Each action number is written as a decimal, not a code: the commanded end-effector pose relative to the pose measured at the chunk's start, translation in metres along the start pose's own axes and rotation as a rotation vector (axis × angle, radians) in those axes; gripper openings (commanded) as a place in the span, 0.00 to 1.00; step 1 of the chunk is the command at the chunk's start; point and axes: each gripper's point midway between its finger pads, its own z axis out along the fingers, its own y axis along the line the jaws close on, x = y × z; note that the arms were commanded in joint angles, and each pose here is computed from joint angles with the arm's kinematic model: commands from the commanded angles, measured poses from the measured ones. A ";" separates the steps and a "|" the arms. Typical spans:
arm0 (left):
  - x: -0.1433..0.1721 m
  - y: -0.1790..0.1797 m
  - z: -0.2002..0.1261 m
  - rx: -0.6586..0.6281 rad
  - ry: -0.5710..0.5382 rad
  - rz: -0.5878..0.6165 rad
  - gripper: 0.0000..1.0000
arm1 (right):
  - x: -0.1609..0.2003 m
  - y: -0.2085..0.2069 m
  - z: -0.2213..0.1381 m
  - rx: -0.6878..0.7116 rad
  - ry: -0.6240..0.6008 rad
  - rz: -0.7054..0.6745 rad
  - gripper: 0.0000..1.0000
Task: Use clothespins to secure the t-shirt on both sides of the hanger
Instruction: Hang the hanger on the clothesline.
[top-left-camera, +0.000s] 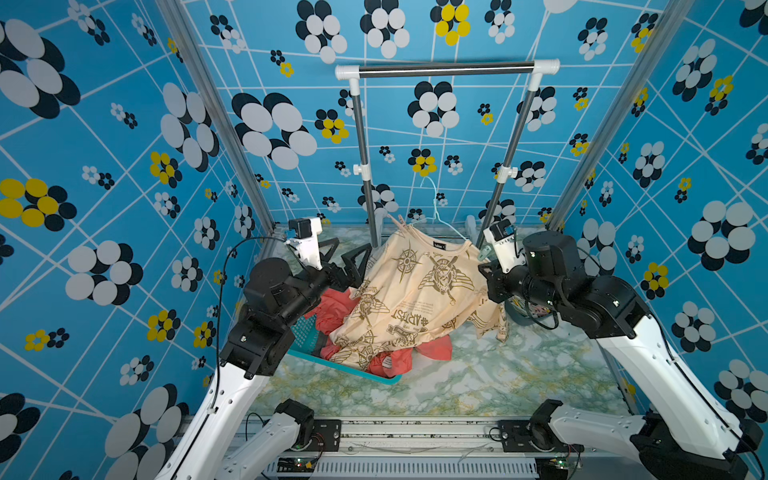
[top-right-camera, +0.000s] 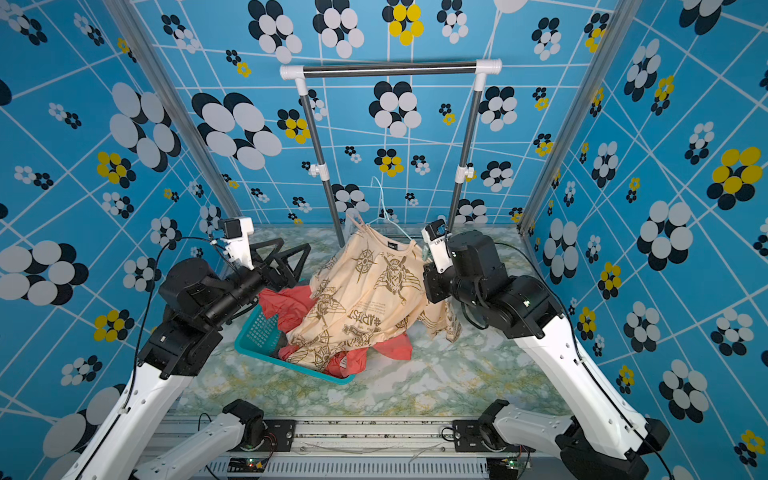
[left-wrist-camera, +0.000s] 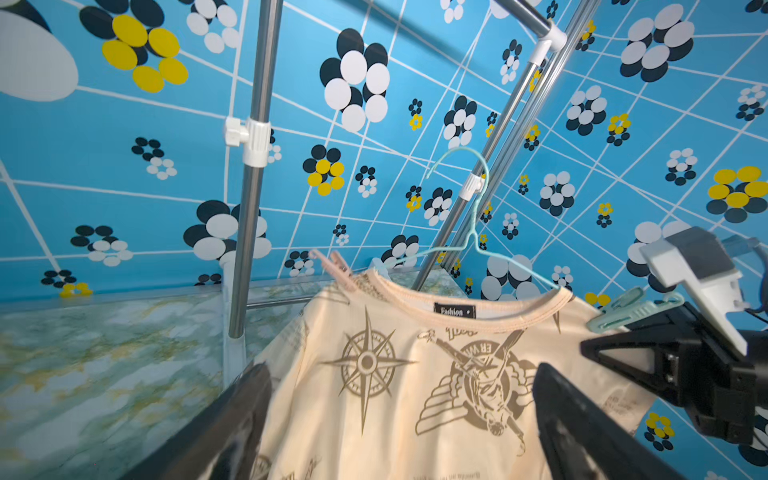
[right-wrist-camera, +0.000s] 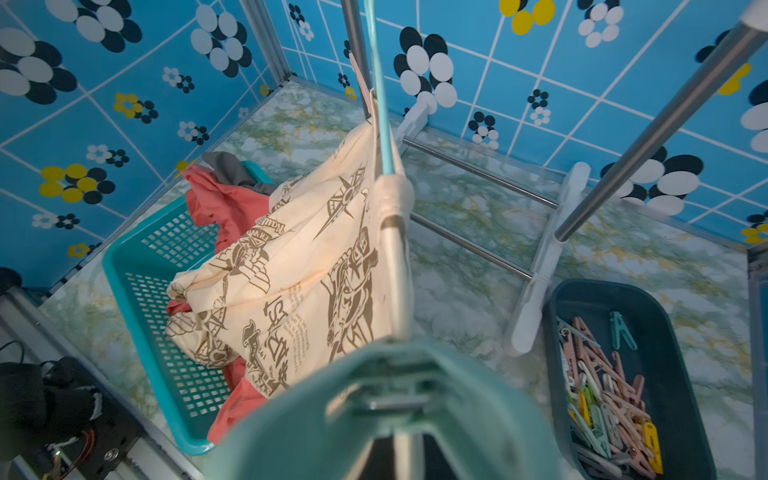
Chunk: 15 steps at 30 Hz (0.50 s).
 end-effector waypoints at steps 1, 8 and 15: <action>0.034 0.017 0.010 -0.048 0.014 -0.045 0.99 | -0.035 -0.028 -0.025 0.136 -0.120 0.063 0.00; 0.092 0.036 0.007 -0.088 0.115 -0.025 0.99 | -0.071 -0.039 -0.044 0.181 -0.185 0.081 0.00; 0.103 0.044 -0.005 -0.115 0.127 0.036 0.99 | -0.116 -0.046 -0.059 0.220 -0.259 0.074 0.00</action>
